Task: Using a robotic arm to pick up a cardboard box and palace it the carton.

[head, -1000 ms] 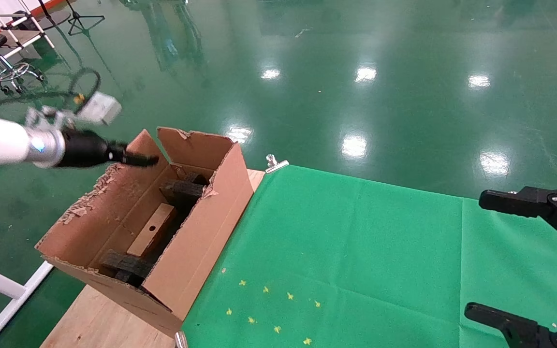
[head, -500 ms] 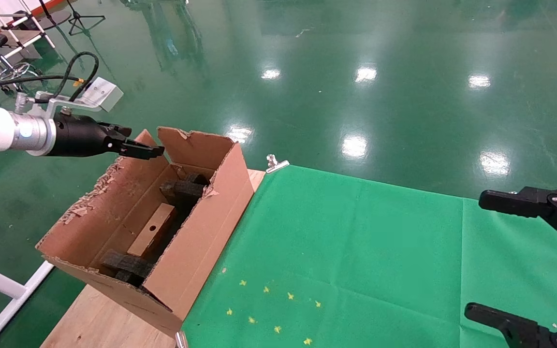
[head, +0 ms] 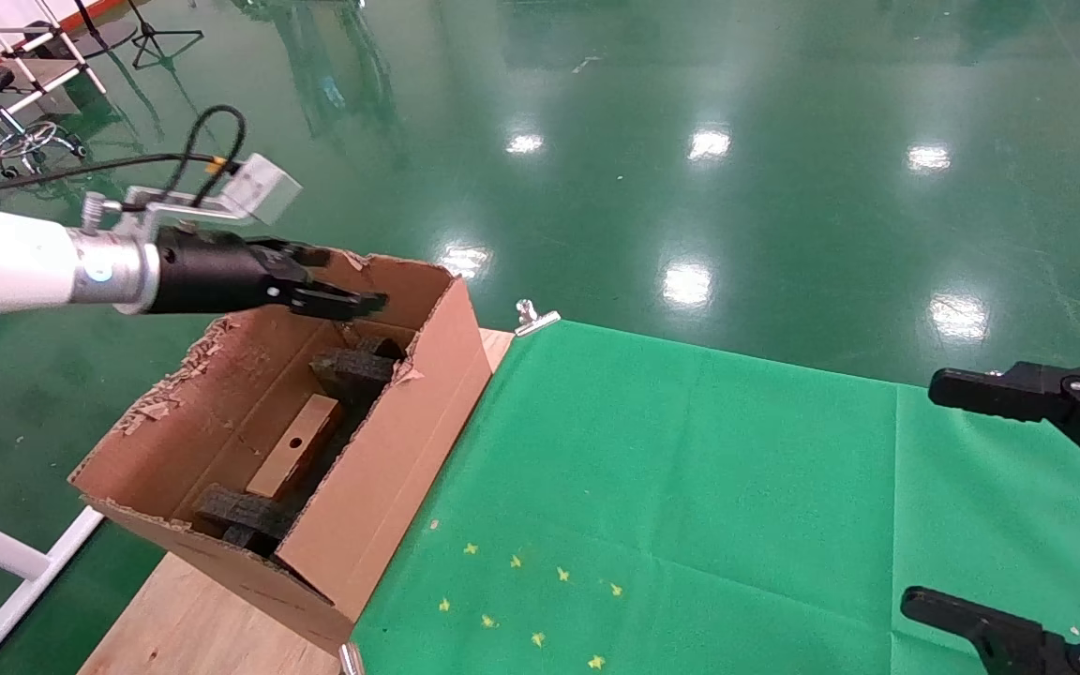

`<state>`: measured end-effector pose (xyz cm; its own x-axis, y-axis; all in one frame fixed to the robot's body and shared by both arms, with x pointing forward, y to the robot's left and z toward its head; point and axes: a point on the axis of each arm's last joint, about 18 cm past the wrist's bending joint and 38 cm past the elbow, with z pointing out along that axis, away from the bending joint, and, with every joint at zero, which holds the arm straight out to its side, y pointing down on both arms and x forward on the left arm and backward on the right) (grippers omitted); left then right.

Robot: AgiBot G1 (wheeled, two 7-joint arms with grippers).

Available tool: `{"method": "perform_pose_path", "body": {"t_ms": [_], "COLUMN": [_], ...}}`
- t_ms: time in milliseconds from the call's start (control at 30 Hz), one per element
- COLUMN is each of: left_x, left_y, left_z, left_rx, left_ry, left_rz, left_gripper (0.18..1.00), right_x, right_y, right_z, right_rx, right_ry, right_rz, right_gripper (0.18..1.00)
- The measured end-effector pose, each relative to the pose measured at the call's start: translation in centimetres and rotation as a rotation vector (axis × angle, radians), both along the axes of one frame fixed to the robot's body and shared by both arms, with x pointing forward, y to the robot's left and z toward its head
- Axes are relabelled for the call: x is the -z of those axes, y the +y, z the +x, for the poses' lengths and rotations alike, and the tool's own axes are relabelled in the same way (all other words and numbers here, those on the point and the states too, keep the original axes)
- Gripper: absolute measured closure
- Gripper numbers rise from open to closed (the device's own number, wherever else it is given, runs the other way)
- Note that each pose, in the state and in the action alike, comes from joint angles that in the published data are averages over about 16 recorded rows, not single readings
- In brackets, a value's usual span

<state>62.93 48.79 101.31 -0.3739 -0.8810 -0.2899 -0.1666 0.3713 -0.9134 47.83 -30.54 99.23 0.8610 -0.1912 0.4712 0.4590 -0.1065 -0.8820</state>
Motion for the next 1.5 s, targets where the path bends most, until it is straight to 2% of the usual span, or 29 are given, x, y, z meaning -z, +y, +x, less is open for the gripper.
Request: {"method": "perform_pose_path", "body": {"t_ms": [333,700,1100,1500], "left_x": [0.6,1.1,1.5,1.9], "left_y": [-5.1,-10.1,-14.6,-17.8], "left_z": [-1.0,-3.6,-7.8,-13.2], "left_rx": [0.223,0.466,0.725,0.974], "left_ry": [-0.051,-0.118,-0.204,-0.301], "left_rz": [-0.024,-0.046,-0.065,-0.077], "left_gripper": [0.184,0.184,0.184,0.184], "right_x": [0.0,0.0,0.0,0.0], "right_y": [0.0,0.0,0.0,0.0], "right_z": [0.0,0.0,0.0,0.0], "right_rx": [0.0,0.0,0.0,0.0], "right_ry": [0.0,0.0,0.0,0.0], "right_rz": [0.0,0.0,0.0,0.0], "right_gripper": [0.178,0.178,0.178,0.178]}}
